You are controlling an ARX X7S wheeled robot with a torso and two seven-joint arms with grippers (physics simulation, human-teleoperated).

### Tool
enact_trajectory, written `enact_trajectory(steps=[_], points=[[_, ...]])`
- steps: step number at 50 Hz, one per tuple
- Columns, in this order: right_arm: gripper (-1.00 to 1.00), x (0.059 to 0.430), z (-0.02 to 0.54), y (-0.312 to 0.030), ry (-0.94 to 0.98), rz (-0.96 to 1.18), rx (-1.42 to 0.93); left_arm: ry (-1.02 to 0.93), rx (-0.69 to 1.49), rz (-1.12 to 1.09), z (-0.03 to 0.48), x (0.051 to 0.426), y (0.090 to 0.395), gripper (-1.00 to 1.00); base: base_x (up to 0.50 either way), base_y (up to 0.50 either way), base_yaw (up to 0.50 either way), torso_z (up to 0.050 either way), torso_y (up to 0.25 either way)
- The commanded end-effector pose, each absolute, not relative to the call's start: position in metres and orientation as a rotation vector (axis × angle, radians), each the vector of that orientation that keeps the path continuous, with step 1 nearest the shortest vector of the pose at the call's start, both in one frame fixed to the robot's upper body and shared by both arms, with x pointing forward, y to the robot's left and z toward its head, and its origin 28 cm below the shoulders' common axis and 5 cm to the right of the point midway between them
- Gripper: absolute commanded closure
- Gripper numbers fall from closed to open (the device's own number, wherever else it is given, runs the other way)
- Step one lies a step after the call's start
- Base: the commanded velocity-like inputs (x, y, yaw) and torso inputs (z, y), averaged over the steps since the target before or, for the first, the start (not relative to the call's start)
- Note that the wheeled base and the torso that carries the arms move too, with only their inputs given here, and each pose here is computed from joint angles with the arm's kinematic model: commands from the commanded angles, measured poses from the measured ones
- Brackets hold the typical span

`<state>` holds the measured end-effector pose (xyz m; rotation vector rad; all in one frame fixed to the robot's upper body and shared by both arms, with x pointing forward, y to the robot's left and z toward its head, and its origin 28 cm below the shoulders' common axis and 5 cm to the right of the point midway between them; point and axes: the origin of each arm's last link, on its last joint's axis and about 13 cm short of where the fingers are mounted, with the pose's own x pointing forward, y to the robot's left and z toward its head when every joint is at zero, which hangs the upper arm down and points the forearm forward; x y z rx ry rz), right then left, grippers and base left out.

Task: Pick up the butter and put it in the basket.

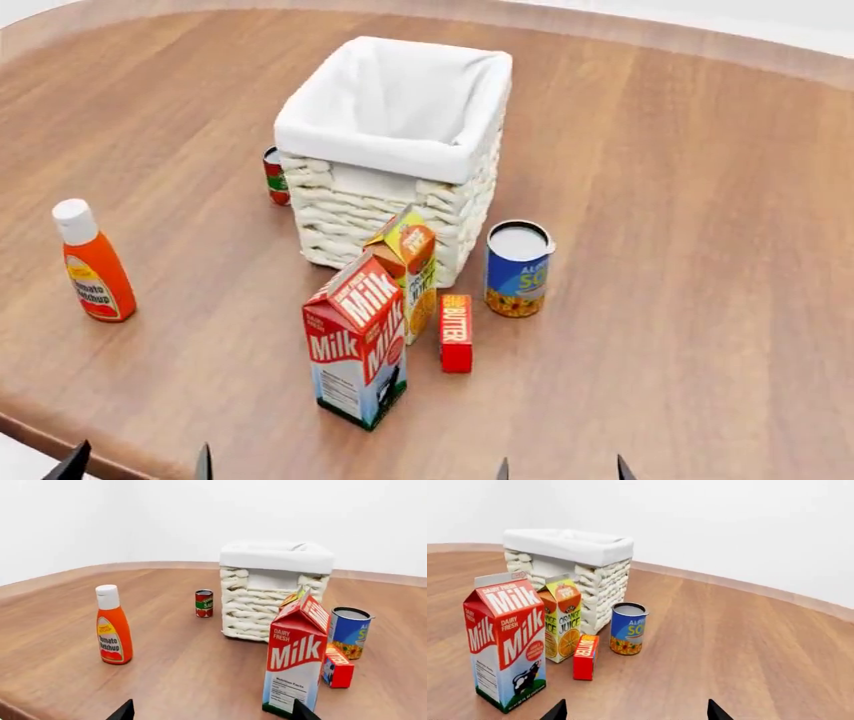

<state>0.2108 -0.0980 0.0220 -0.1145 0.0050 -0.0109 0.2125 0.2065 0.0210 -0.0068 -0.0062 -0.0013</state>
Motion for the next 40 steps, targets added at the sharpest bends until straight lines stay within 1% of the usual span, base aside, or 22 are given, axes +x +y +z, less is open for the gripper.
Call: enact_trajectory(steps=[1, 6, 20, 29, 40], points=[[-1.0, 0.21, 0.022, -0.099, 0.011, -0.014, -0.119, -0.023, -0.036, 0.042, 0.031, 0.219, 0.214, -1.0, 0.0, 0.0, 0.0, 0.0, 0.0], [-1.0, 0.209, 0.022, -0.099, 0.004, -0.017, -0.116, -0.027, -0.049, 0.063, 0.035, 0.222, 0.217, -1.0, 0.02, 0.01, 0.0, 0.0, 0.0], [-1.0, 0.207, 0.02, -0.099, 0.029, -0.04, -0.13, -0.046, -0.034, 0.09, 0.039, 0.224, 0.222, -1.0, 0.46, 0.15, 0.0, 0.0, 0.0], [-1.0, 0.205, 0.023, -0.101, 0.01, -0.047, -0.116, -0.046, -0.048, 0.093, 0.042, 0.224, 0.223, -1.0, 0.03, 0.01, 0.0, 0.0, 0.0], [-1.0, 0.206, 0.023, -0.101, 0.017, -0.05, -0.118, -0.046, -0.049, 0.095, 0.043, 0.224, 0.224, -1.0, 0.48, 0.15, 0.0, 0.0, 0.0]])
